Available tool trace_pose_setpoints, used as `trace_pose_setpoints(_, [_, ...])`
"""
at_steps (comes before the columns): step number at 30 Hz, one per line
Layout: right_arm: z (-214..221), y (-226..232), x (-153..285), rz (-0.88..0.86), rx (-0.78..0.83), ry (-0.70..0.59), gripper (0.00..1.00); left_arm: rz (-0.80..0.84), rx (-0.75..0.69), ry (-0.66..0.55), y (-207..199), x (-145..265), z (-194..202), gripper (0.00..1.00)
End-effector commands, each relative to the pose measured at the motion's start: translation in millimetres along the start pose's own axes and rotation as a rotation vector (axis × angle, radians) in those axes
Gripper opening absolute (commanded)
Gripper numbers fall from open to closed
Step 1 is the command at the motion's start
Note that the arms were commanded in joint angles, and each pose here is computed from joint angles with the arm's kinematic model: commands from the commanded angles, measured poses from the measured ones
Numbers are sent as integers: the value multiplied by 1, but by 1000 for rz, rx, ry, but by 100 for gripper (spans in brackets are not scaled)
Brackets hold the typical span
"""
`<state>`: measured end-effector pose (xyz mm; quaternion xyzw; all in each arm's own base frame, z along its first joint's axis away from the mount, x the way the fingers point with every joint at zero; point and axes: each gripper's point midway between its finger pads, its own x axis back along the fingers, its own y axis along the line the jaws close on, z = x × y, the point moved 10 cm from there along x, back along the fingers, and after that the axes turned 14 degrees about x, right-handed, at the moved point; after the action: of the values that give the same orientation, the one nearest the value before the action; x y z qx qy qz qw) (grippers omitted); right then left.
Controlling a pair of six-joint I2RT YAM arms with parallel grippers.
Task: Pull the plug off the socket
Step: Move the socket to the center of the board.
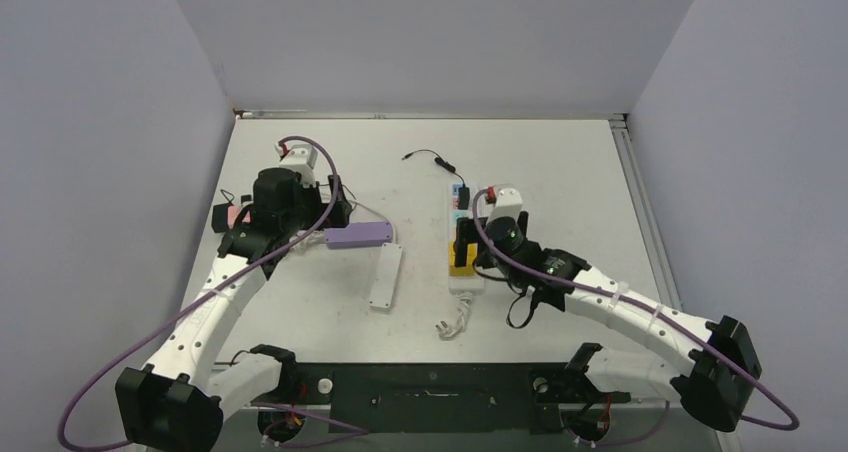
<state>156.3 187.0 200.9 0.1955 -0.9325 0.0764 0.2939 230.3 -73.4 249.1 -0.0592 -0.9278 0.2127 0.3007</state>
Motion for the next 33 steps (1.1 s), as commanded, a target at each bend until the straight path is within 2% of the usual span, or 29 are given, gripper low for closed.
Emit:
trace_pose_setpoints(1, [-32,-40,-31,13,-24,-42,95,98,8,-173,-40,11,-52,96])
trace_pose_setpoints(6, [-44,-80,-86,-75,-76,-46,91,190,11,-236,-75,10,-87,96])
trace_pose_setpoints(11, [-50,-86,-120,-73,-43,-2,90,174,-6,-197,-73,-17,-82,96])
trace_pose_setpoints(15, [-51,-79,-130,-108,-58,-65,90,134,-19,-138,-65,-35,-71,96])
trace_pose_setpoints(23, [-47,-66,-141,-125,-63,-55,90,109,-28,-91,-53,-41,-50,96])
trace_pose_setpoints(26, [-40,-51,-145,-70,-20,-38,91,103,-33,-79,-53,-45,-48,96])
trace_pose_setpoints(29, [-30,-35,-143,40,34,-32,98,91,-35,-55,-52,-50,-44,96])
trace_pose_setpoints(31, [-25,-31,-144,87,41,-17,89,86,-35,-45,-52,-53,-43,96])
trace_pose_setpoints(33, [-21,-31,-146,108,38,3,87,87,-39,-37,-52,-54,-41,96])
